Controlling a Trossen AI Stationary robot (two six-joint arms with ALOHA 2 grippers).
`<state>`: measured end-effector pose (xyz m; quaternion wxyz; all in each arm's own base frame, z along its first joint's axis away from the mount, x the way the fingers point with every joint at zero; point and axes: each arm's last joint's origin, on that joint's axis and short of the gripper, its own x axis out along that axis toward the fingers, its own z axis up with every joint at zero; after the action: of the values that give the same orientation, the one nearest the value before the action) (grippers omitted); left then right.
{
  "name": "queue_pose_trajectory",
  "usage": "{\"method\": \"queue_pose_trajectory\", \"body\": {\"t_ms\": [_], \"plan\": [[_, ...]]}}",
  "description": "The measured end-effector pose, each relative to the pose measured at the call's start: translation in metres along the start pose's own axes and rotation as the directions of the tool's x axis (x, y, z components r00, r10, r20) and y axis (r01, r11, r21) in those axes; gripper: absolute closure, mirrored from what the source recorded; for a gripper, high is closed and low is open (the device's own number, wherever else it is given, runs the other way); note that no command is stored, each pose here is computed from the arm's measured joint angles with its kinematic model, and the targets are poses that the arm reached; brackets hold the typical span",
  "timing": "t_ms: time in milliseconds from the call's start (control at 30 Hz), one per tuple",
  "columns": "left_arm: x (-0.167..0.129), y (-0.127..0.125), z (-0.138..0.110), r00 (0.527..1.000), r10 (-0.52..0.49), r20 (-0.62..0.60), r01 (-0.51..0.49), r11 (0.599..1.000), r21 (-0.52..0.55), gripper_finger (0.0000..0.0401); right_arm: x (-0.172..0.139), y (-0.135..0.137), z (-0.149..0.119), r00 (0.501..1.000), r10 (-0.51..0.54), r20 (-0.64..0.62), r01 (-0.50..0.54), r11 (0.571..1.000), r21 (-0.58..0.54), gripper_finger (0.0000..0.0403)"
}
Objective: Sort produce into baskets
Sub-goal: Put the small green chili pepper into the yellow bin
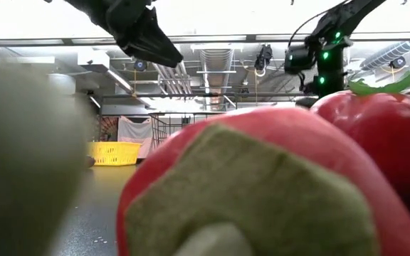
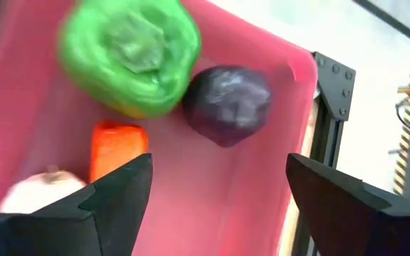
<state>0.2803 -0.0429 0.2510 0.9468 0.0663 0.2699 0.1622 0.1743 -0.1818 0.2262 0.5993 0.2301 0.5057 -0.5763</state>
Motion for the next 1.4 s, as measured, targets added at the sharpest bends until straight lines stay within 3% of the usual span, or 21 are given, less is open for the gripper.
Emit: {"method": "queue_pose_trajectory", "body": {"t_ms": [233, 433, 600, 767, 967, 1400], "plan": [[-0.015, 0.006, 0.005, 0.96, -0.027, -0.277, 0.045, 0.997, 0.056, 0.0068, -0.042, 0.0, -0.013, 0.984, 0.106, 0.144, -0.11, 0.994, 0.018, 0.0106], [-0.03, 0.012, -0.001, 0.872, -0.074, -0.484, 0.112, 0.992, 0.05, 0.0068, -0.07, 0.004, -0.028, 0.953, 0.199, 0.228, -0.205, 0.979, 0.003, 0.0107], [-0.034, 0.011, -0.011, 0.798, -0.148, -0.584, 0.191, 0.982, 0.012, 0.0068, -0.087, 0.013, -0.041, 0.921, 0.279, 0.271, -0.278, 0.96, -0.045, 0.0107], [-0.041, 0.015, -0.02, 0.724, -0.115, -0.68, 0.197, 0.979, 0.044, 0.0068, -0.101, 0.024, -0.05, 0.879, 0.36, 0.312, -0.344, 0.933, -0.106, 0.0112], [-0.038, 0.016, -0.036, 0.69, -0.081, -0.719, 0.201, 0.976, 0.083, 0.0068, -0.108, 0.033, -0.055, 0.849, 0.41, 0.334, -0.383, 0.912, -0.147, 0.0111], [-0.015, 0.025, -0.107, 0.629, -0.035, -0.777, 0.156, 0.984, 0.082, 0.0084, -0.108, 0.035, -0.056, 0.85, 0.411, 0.329, -0.376, 0.912, -0.166, 0.011]]}}
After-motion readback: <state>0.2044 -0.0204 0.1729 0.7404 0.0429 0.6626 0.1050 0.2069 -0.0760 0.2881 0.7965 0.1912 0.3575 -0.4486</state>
